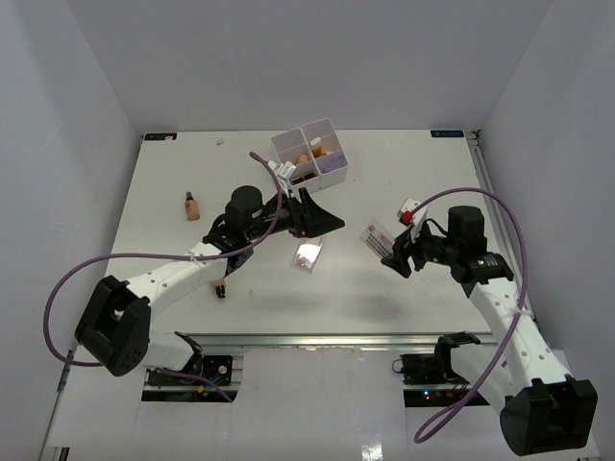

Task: Organize the makeup

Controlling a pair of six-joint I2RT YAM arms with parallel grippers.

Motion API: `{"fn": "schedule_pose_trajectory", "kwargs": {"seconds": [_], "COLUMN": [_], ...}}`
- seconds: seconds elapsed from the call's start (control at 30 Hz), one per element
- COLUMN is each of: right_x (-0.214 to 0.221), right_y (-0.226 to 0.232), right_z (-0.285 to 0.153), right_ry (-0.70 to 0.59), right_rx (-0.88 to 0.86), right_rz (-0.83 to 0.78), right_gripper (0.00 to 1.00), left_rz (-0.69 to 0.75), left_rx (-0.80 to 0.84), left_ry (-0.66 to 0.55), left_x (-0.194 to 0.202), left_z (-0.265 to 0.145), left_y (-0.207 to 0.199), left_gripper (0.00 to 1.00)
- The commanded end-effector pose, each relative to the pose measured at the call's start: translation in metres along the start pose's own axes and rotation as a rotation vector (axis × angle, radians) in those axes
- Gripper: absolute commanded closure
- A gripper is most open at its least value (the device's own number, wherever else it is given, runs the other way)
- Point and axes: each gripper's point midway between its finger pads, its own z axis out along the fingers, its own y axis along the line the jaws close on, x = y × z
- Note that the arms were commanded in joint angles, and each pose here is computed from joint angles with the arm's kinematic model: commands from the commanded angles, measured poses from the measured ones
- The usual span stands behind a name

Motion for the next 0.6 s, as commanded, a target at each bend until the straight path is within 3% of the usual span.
{"fn": "schedule_pose_trajectory", "kwargs": {"seconds": [0.0,0.37,0.57], "right_x": [-0.013,-0.012,-0.012], "right_y": [-0.001,0.000,0.000], "right_z": [-0.005,-0.007,-0.007], "right_ry": [-0.065,-0.070,-0.072], "right_rx": [0.013,0.021,0.022], "right_rz": [-0.067,-0.089,-0.093], "right_gripper": [0.91,0.91,0.91], "left_rz": [-0.006,0.003,0.029], "left_rx": [0.012,-0.031,-0.125], "left_ry": [-0.043,0.019,0.064], "left_x": [-0.015,-0.001,0.013], "left_z": [0.022,0.056,0.071], "left_y": [-0.020,-0.017,0.005], "left_gripper": [0.05,0.07,0.14]}}
